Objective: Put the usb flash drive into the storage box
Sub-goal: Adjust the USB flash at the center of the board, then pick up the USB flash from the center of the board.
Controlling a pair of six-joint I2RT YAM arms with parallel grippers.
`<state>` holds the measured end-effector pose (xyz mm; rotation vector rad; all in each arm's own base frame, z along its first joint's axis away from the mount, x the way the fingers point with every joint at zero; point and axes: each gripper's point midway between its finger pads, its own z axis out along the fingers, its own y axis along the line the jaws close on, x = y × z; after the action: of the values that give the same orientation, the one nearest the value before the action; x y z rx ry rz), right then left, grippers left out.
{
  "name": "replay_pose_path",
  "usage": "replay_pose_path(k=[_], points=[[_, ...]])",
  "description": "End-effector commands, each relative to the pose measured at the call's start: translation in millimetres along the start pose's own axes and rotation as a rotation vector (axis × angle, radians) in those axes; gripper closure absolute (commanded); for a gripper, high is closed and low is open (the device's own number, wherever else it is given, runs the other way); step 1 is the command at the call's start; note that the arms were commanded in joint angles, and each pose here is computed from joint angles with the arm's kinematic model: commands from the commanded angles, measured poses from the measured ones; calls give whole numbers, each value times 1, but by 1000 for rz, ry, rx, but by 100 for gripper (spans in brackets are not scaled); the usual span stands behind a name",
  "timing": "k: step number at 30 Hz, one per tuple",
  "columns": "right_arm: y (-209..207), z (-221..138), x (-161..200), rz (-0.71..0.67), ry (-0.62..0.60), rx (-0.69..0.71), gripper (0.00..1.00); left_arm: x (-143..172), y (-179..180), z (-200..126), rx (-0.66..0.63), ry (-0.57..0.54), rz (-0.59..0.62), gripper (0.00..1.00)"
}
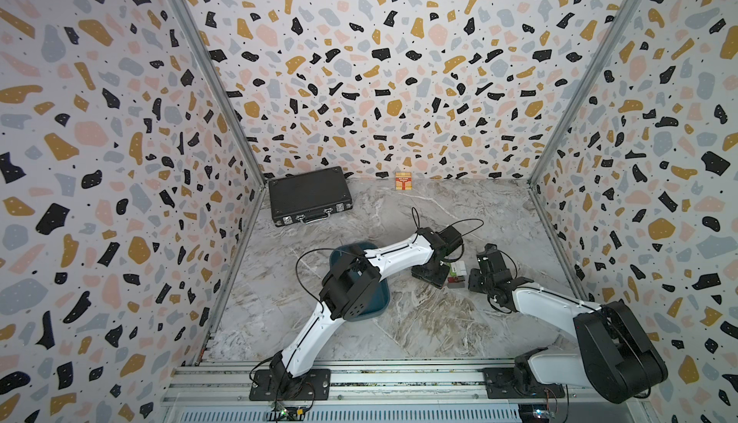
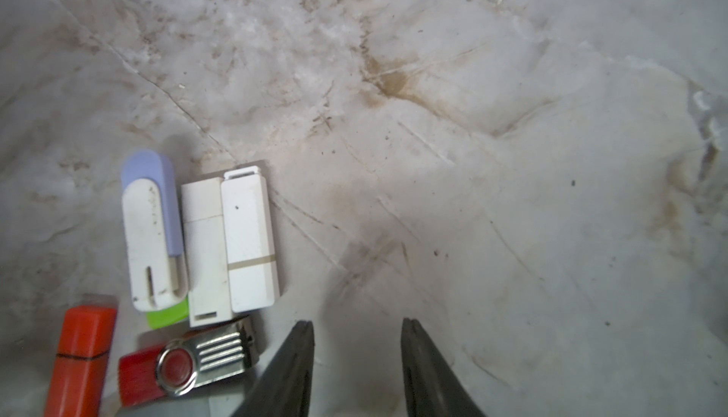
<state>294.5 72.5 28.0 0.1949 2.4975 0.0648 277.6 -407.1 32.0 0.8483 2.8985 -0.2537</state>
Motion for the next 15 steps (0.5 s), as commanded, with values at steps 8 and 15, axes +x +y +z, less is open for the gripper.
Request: replay_pose_path(k=[8,15], points=[[3,-3,-11,-6,-19,10,58,-8,-17,2,31,-30,-3,42],[3,-3,-12,-8,-18,9,58,-6,-23,15,2,-10,15,42]])
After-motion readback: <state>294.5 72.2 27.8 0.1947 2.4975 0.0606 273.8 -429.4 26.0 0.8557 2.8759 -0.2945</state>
